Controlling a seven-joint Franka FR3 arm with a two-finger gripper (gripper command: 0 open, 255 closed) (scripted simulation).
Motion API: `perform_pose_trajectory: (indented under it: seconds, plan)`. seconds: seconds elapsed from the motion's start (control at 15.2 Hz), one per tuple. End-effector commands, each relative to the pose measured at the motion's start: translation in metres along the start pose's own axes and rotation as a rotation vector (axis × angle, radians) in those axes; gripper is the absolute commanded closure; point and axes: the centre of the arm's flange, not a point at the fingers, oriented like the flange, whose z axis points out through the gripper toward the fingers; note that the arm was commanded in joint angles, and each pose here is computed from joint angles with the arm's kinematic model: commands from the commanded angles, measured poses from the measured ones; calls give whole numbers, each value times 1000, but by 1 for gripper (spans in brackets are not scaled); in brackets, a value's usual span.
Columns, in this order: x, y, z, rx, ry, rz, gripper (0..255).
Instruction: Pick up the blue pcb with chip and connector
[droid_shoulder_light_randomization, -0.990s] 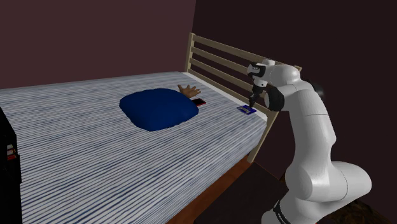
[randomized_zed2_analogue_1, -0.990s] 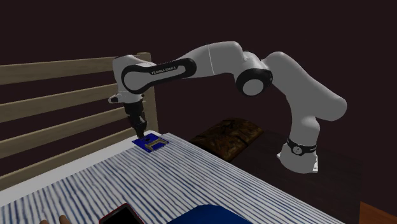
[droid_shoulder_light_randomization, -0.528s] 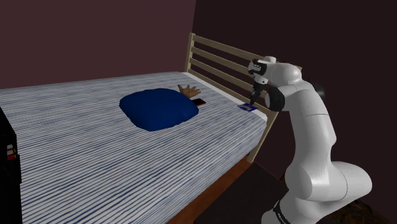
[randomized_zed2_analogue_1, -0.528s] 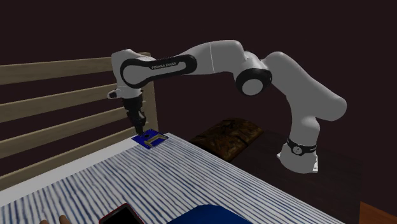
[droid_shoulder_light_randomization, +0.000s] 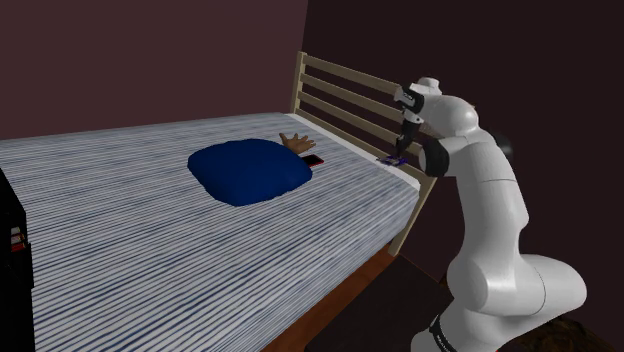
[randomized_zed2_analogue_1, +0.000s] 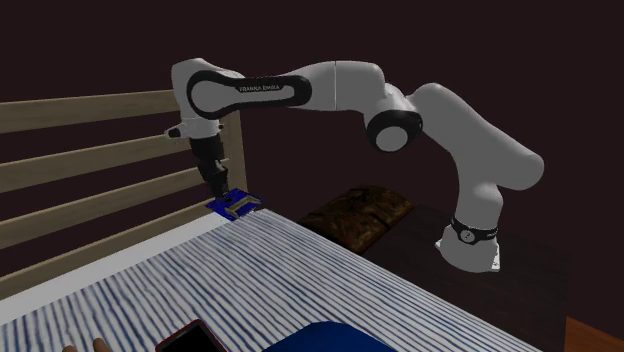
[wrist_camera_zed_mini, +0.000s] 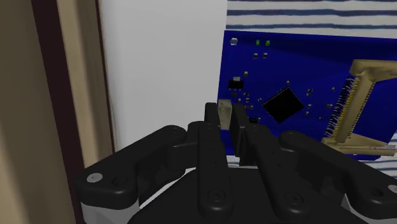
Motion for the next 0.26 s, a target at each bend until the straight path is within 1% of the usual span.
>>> perform_pose_trajectory:
  seconds: [0.0, 0.07, 0.2]
  plan:
    - [-1, -1, -11, 0, 0, 0, 255]
    - [-1, -2, -16, 0, 0, 0, 255]
    - [-1, -2, -17, 0, -1, 0, 255]
